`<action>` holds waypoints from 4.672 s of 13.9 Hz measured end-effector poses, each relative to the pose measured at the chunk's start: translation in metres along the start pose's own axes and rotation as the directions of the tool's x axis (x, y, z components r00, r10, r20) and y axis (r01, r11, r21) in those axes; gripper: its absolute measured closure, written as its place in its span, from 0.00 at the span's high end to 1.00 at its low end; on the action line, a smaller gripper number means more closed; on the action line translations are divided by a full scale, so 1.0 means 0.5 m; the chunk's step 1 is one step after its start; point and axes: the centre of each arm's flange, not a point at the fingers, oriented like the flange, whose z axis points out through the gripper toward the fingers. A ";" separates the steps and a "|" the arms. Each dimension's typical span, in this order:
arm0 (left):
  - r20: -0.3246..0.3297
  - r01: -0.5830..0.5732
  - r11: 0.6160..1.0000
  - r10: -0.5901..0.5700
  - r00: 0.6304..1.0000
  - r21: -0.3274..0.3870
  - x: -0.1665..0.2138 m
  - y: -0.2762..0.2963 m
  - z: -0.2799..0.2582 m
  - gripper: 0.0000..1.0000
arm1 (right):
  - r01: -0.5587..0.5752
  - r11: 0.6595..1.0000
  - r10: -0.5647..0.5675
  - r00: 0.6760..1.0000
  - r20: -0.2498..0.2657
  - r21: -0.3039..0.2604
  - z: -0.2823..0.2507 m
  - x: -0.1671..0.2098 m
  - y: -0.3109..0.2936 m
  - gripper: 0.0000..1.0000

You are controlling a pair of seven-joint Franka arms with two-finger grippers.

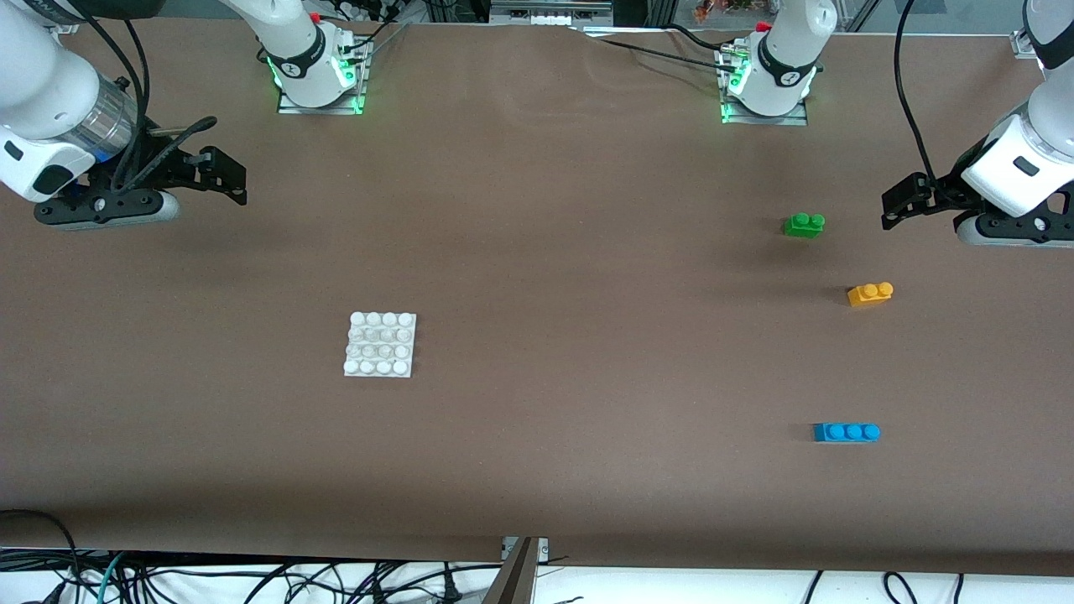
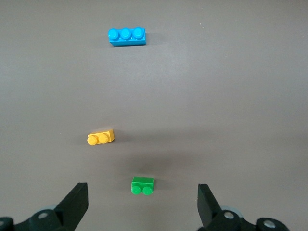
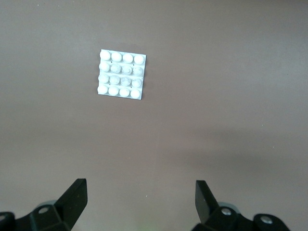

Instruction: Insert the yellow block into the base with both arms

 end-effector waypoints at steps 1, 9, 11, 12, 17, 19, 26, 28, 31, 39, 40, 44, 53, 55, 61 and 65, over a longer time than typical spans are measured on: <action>0.000 0.001 1.000 -0.001 1.000 0.000 0.000 -0.001 0.000 1.00 | 0.000 1.000 0.000 1.000 0.000 0.000 0.000 0.000 0.000 1.00; 0.000 0.002 1.000 -0.002 1.000 0.000 0.000 -0.002 0.000 1.00 | 0.000 1.000 0.000 1.000 0.000 0.000 0.000 0.000 0.000 0.99; 0.000 0.002 1.000 -0.002 1.000 0.000 0.000 -0.002 0.000 1.00 | 0.000 1.000 0.000 1.000 0.001 0.000 0.000 0.000 0.000 1.00; 0.000 0.002 1.000 -0.002 1.000 0.000 0.000 -0.002 0.000 1.00 | 0.000 1.000 0.000 1.000 0.001 0.000 0.000 0.000 0.000 1.00; -0.004 0.002 1.000 -0.002 1.000 0.000 0.001 -0.002 -0.004 1.00 | 0.002 1.000 -0.002 1.000 0.001 0.000 0.001 0.000 0.000 1.00; -0.011 0.002 1.000 -0.002 1.000 0.000 0.002 -0.002 -0.010 1.00 | 0.003 1.000 -0.003 1.000 0.001 0.000 0.001 0.000 0.000 1.00; -0.008 -0.002 1.000 0.002 1.000 0.000 0.020 0.002 -0.017 1.00 | -0.016 1.000 0.017 0.997 -0.082 0.006 0.237 0.051 -0.006 0.99; -0.010 -0.007 1.000 0.007 1.000 0.000 0.023 0.009 -0.019 1.00 | -0.063 0.998 0.064 0.995 -0.083 0.011 0.343 0.072 -0.021 0.99; -0.001 -0.010 1.000 0.010 1.000 0.001 0.022 0.012 -0.020 1.00 | -0.152 0.988 0.154 0.983 -0.102 0.030 0.474 0.118 -0.050 0.99; -0.001 -0.010 1.000 0.010 1.000 0.001 0.022 0.012 -0.023 1.00 | -0.254 0.963 0.264 0.956 -0.127 0.091 0.666 0.212 -0.119 0.98; -0.001 -0.010 1.000 0.010 1.000 0.001 0.022 0.012 -0.023 1.00 | -0.259 0.962 0.269 0.955 -0.122 0.090 0.676 0.215 -0.119 0.98; -0.001 -0.011 1.000 0.011 1.000 0.001 0.023 0.012 -0.023 1.00 | -0.266 0.960 0.274 0.956 -0.106 0.085 0.701 0.218 -0.113 0.96; -0.002 -0.028 1.000 0.028 1.000 0.001 0.028 0.032 -0.022 1.00 | -0.279 0.958 0.283 0.957 -0.069 0.072 0.769 0.213 -0.098 0.93; -0.002 -0.039 0.999 0.039 0.999 0.001 0.028 0.044 -0.022 1.00 | -0.275 0.959 0.279 0.958 -0.069 0.071 0.771 0.214 -0.096 0.92; -0.001 -0.034 0.999 0.034 0.999 0.001 0.029 0.039 -0.021 1.00 | -0.263 0.962 0.268 0.960 -0.079 0.072 0.780 0.218 -0.073 0.84; 0.002 -0.033 0.999 0.033 0.999 0.001 0.030 0.037 -0.019 1.00 | -0.263 0.962 0.269 0.960 -0.079 0.073 0.781 0.219 -0.073 0.84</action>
